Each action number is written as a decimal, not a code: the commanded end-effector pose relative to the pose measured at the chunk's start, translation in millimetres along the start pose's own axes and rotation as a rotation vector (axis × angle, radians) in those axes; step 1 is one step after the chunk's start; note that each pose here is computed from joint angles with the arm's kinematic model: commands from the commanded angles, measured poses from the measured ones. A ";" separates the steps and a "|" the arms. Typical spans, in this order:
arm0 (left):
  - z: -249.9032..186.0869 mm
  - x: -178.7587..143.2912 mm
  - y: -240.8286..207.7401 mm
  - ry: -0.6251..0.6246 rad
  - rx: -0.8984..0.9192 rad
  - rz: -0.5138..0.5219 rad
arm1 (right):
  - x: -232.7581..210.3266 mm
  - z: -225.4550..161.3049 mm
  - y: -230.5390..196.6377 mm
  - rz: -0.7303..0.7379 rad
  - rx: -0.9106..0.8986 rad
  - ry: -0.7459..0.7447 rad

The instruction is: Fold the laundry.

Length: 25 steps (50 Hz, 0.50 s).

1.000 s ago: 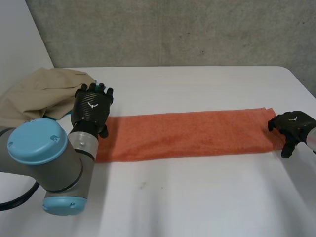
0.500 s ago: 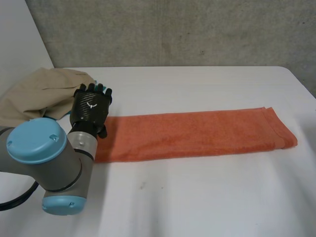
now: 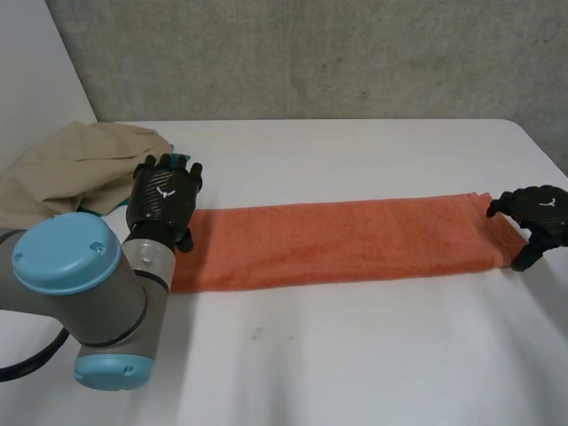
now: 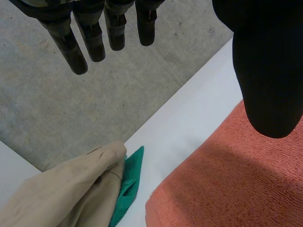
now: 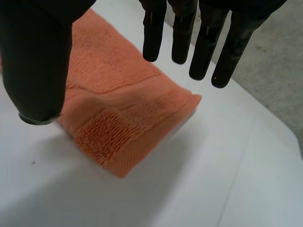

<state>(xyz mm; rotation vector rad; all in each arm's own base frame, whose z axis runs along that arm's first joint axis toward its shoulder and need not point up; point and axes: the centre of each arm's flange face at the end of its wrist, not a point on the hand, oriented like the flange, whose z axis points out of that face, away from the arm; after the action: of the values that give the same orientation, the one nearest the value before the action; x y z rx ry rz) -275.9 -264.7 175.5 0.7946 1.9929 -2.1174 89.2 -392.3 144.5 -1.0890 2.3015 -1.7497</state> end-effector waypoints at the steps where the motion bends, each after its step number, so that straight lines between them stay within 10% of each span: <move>1: -1.5 0.8 1.9 0.006 -0.005 0.002 | -2.7 11.5 15.1 -0.030 -0.060 0.024; 25: -1.5 0.4 1.5 0.004 -0.005 0.001 | 33.3 13.3 10.5 -0.109 -0.057 0.160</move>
<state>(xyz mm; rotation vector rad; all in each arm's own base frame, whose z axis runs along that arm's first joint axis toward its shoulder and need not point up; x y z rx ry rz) -275.2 -263.5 172.7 0.8029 2.0007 -2.1080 86.6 -407.6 125.1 -1.1645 2.3813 -1.7742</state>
